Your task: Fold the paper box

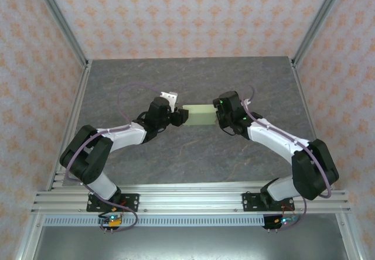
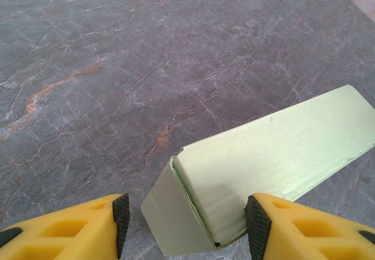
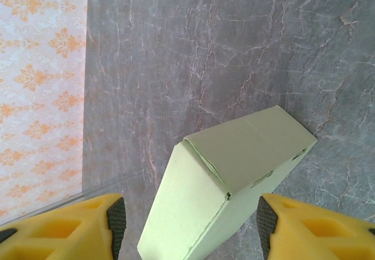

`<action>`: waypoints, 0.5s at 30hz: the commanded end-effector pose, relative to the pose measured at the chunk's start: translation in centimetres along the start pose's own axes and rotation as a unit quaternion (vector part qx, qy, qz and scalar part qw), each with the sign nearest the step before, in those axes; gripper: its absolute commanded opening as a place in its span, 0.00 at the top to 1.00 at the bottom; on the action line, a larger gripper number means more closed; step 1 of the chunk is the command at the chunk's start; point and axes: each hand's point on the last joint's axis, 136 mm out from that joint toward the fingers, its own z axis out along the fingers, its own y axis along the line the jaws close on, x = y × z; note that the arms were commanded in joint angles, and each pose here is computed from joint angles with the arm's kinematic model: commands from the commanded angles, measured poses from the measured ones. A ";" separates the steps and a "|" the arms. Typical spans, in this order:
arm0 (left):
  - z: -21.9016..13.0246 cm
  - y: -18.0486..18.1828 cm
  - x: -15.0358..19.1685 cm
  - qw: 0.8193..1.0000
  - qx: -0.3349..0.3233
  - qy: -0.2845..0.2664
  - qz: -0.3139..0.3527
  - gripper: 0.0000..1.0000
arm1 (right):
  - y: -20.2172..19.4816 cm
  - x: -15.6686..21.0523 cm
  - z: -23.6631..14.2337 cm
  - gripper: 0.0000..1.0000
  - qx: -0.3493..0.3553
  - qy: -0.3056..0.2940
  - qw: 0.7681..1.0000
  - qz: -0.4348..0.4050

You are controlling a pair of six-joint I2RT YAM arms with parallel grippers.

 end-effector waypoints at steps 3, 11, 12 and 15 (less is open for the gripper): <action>0.2 3.6 5.3 0.994 -0.074 0.076 -0.002 0.44 | -4.6 1.1 2.4 0.39 0.056 0.022 0.998 0.018; 0.1 3.0 5.1 0.998 -0.049 0.031 -0.006 0.43 | -4.1 -0.5 0.0 0.34 0.052 -0.011 0.999 0.002; 0.1 2.9 5.2 0.998 -0.047 0.029 -0.004 0.43 | -3.3 -0.5 -0.5 0.33 0.041 -0.010 0.999 0.005; -0.2 2.6 5.7 0.998 -0.047 0.031 0.009 0.43 | -1.5 -0.8 -1.8 0.31 0.015 -0.014 1.000 0.017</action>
